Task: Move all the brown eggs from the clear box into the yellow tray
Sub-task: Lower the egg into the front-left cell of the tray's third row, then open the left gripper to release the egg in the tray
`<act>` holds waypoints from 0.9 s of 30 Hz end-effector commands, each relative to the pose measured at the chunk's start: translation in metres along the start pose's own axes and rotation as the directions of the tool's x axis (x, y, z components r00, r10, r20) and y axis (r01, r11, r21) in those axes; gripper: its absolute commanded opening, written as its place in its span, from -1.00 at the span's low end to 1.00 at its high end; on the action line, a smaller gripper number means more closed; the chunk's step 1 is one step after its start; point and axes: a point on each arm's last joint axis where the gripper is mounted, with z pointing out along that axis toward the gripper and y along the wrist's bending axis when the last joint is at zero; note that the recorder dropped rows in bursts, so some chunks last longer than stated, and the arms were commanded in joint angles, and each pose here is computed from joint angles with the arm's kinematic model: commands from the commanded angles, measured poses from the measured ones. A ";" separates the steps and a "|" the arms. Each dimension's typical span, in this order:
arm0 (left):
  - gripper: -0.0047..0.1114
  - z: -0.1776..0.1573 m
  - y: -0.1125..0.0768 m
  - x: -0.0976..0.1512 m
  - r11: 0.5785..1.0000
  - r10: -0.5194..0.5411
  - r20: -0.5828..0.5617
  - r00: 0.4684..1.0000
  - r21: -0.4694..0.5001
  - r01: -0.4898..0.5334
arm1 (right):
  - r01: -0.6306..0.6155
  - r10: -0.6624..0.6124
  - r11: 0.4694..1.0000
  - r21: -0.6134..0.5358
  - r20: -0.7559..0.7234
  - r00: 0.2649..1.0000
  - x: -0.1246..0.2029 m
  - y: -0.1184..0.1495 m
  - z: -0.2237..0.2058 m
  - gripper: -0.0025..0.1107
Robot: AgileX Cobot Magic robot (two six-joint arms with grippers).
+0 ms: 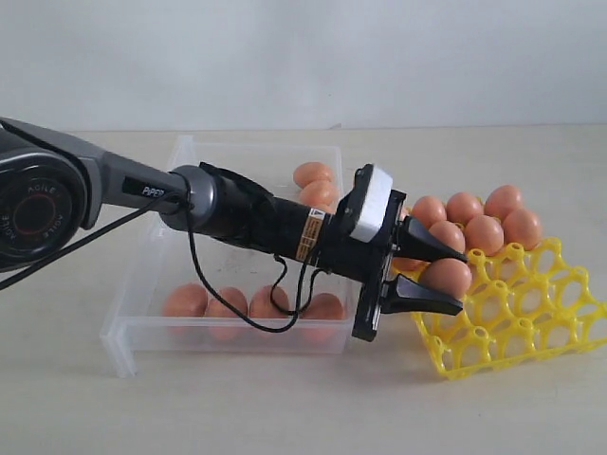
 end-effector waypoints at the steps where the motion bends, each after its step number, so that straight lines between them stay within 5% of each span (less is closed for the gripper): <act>1: -0.85 0.007 -0.006 0.021 0.995 -0.104 -0.030 0.994 0.007 0.104 | 0.004 -0.004 1.000 -0.002 0.010 1.000 -0.001 0.000 0.000 -0.96; 7: -0.85 0.009 -0.006 0.039 0.963 -0.265 -0.037 0.963 -0.049 0.264 | 0.004 -0.004 1.000 -0.002 0.010 1.000 -0.001 0.000 0.000 -0.96; 16: -0.85 0.007 0.002 0.051 0.944 -0.303 -0.140 0.943 -0.176 0.278 | 0.004 -0.004 1.000 -0.002 0.010 1.000 -0.001 0.000 0.000 -0.96; 21: -0.85 0.006 0.008 0.050 0.919 -0.344 -0.092 0.935 -0.236 0.315 | 0.004 -0.004 1.000 -0.002 0.010 1.000 -0.001 0.000 0.000 -0.96; 27: -0.28 0.005 0.010 0.050 0.902 -0.373 -0.078 0.924 -0.262 0.342 | 0.004 -0.004 1.000 -0.002 0.010 1.000 -0.001 0.000 0.000 -0.96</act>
